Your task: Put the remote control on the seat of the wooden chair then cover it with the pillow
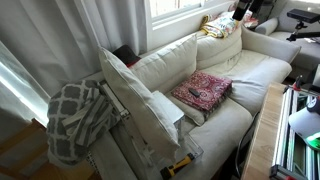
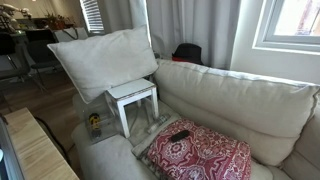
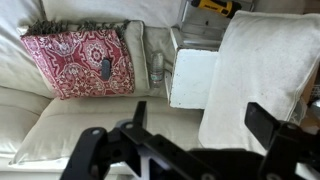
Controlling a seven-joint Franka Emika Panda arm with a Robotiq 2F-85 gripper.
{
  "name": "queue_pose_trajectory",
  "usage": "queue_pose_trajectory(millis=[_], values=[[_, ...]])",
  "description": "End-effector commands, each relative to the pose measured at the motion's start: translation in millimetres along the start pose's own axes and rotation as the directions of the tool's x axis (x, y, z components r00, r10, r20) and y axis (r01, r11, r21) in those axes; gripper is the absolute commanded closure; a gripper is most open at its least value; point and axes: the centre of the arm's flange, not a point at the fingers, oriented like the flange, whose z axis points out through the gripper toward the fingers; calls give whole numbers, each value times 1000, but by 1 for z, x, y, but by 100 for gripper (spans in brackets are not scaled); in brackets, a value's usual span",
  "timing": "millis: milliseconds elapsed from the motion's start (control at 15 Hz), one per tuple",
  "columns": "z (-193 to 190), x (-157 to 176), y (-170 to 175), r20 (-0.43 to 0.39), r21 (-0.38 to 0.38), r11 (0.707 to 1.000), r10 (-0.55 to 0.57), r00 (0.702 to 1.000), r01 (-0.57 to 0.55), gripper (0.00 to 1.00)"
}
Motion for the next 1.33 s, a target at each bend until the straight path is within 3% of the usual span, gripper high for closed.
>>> queue_pose_trajectory(millis=[0,200,467,733,1133,1267], values=[[0,0,0,0,0,1000,0,1000,0,0],[12,28,28,37,-12,995,100,994,-100,0],[47,82,89,72,-64,991,121,990,-117,0],[105,128,122,97,-135,991,37,995,-24,0],[210,166,138,166,-119,989,-63,984,83,0],[247,172,147,185,-58,992,-96,978,109,0]])
